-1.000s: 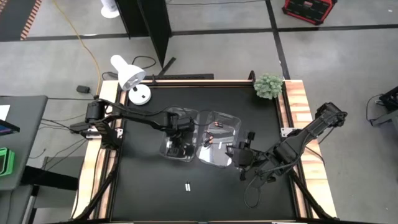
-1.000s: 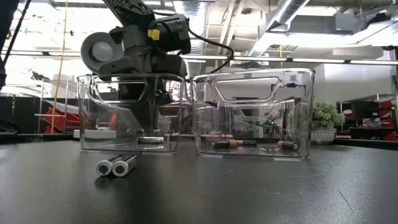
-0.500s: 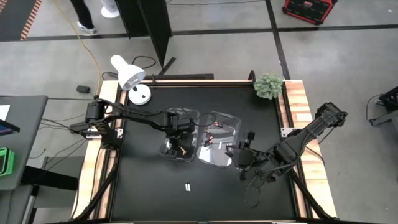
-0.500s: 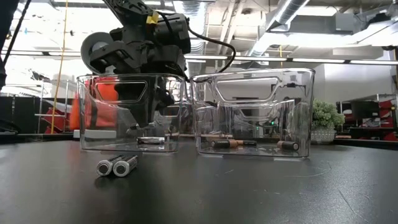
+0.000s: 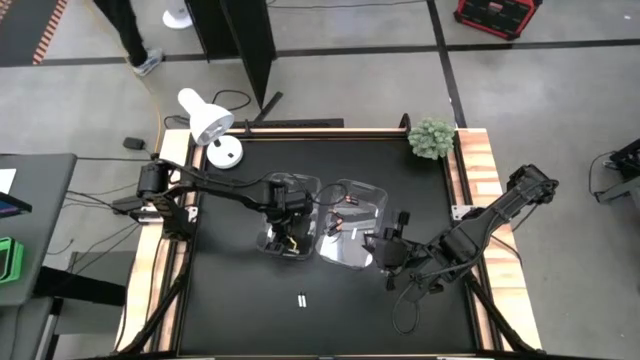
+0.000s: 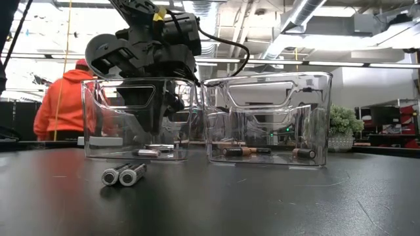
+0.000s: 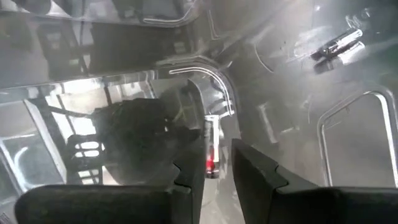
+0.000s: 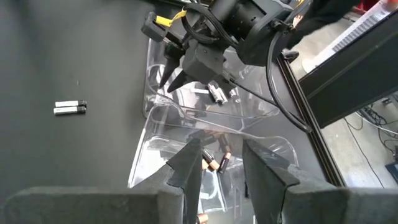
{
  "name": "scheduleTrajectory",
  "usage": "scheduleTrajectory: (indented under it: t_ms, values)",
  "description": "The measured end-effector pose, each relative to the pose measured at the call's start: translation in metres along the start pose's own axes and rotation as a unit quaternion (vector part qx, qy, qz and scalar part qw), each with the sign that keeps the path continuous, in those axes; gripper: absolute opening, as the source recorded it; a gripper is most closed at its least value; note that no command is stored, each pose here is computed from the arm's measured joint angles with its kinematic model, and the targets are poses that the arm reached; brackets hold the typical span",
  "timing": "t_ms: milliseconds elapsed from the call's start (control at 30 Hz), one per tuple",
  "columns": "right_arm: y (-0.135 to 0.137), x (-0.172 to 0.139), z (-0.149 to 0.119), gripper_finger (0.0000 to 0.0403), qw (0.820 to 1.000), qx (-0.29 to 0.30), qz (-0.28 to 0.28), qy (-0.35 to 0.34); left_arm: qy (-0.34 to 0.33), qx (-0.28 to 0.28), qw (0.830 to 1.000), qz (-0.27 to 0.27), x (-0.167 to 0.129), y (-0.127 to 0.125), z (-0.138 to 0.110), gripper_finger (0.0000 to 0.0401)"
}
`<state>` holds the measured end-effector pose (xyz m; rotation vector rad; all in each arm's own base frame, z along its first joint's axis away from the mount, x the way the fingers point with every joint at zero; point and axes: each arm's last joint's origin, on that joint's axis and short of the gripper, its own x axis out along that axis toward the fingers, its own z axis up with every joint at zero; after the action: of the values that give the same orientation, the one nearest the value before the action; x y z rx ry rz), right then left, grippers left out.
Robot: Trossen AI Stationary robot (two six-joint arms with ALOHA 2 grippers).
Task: Sort batteries
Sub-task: Put the white battery into the left transparent bin
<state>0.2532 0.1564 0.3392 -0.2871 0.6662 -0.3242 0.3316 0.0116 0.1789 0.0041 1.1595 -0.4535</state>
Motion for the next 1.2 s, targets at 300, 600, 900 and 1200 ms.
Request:
scheduleTrajectory:
  t_ms: [300, 600, 900, 1200]
  values:
    - [0.0, 0.0, 0.0, 0.0132, 1.0, -0.001, -0.001, 0.0, 0.018, 0.01, 0.998, 0.06, -0.011, 0.002, 0.009, 0.0087]
    - [0.0, 0.0, 0.0, 0.0132, 1.0, 0.0, -0.001, -0.001, 0.0, 0.05, 0.989, 0.137, -0.039, -0.001, 0.041, 0.0087]
    - [0.0, 0.0, 0.0, 0.0132, 1.0, 0.0, -0.001, 0.0, 0.002, 0.093, 0.975, 0.204, -0.068, -0.036, 0.064, 0.0087]
    - [0.0, 0.0, 0.0, 0.0132, 1.0, 0.0, -0.001, 0.0, -0.07, 0.181, 0.964, 0.181, -0.092, -0.116, 0.067, 0.0087]
